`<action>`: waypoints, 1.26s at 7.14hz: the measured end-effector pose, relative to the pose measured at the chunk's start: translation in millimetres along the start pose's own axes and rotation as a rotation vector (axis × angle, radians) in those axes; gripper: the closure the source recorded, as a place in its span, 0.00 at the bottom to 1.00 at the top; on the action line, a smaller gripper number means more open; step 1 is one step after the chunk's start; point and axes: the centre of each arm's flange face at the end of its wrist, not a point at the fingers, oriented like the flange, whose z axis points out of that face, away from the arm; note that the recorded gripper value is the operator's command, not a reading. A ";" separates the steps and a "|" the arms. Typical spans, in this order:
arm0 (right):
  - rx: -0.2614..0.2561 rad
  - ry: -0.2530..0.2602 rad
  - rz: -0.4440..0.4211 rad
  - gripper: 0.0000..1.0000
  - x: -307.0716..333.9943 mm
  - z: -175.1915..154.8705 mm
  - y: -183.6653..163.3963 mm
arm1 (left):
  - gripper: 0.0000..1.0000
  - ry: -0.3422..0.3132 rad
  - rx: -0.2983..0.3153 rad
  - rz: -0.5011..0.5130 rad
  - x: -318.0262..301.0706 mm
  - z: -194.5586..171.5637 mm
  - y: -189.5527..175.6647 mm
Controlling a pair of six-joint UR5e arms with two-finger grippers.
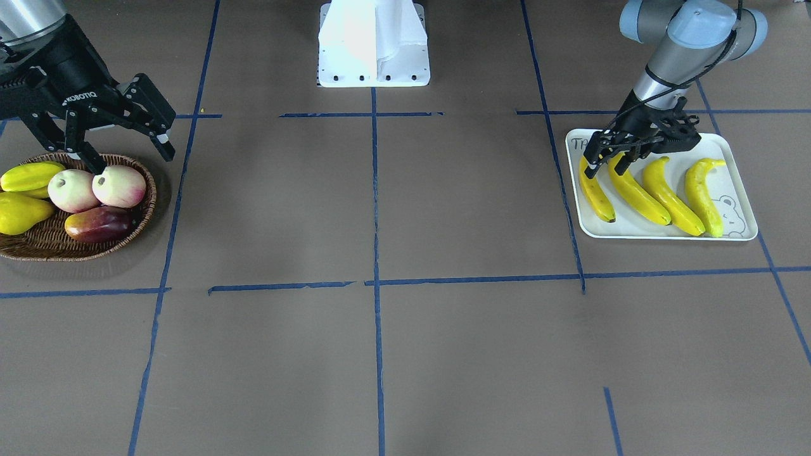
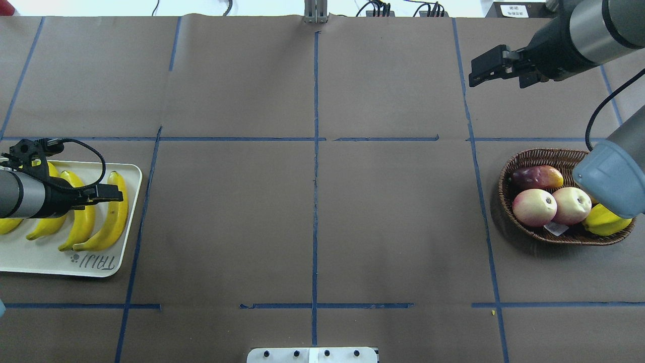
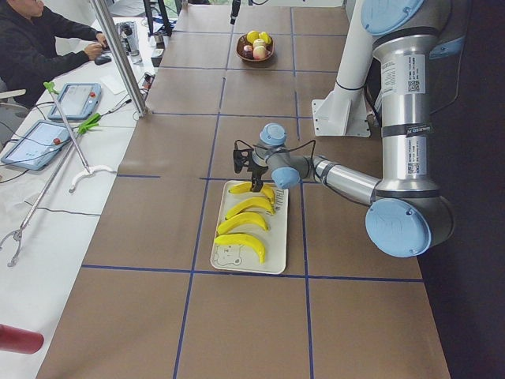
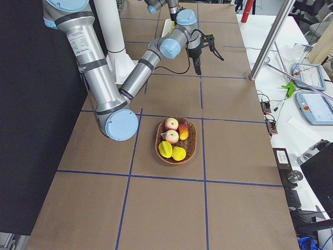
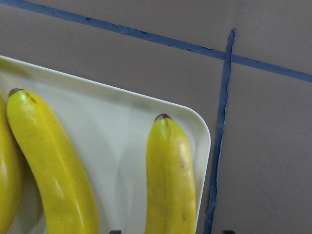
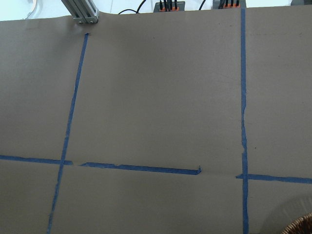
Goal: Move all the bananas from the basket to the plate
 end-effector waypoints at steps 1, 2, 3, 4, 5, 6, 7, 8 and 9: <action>-0.002 0.008 0.000 0.00 6.8 -1.5 -2.7 | 0.00 0.028 0.005 0.008 -0.1 -2.9 0.6; -0.011 0.028 -0.014 0.00 20.3 -5.0 -7.8 | 0.00 0.046 0.003 0.012 0.6 -6.9 0.5; -0.026 0.057 -0.039 0.00 40.5 -13.2 -15.8 | 0.00 0.057 -0.006 0.018 -2.9 -14.3 -7.7; -0.049 0.082 -0.073 0.00 65.8 -22.3 -22.1 | 0.00 0.058 -0.017 0.056 -20.0 -26.0 -29.2; -0.074 0.107 -0.113 0.00 96.4 -27.4 -23.2 | 0.00 0.039 -0.022 0.124 -54.0 -42.0 -62.1; -0.098 0.128 -0.144 0.00 129.4 -30.0 -21.2 | 0.00 0.004 -0.022 0.182 -94.0 -62.3 -96.3; -0.119 0.142 -0.168 0.00 167.3 -34.2 -22.4 | 0.00 -0.044 -0.031 0.229 -133.3 -84.1 -126.2; -0.139 0.140 -0.181 0.00 207.6 -39.3 -26.3 | 0.00 -0.091 -0.059 0.266 -167.2 -106.4 -153.3; -0.159 0.124 -0.181 0.00 248.2 -44.2 -30.2 | 0.00 -0.114 -0.102 0.289 -195.8 -131.5 -177.5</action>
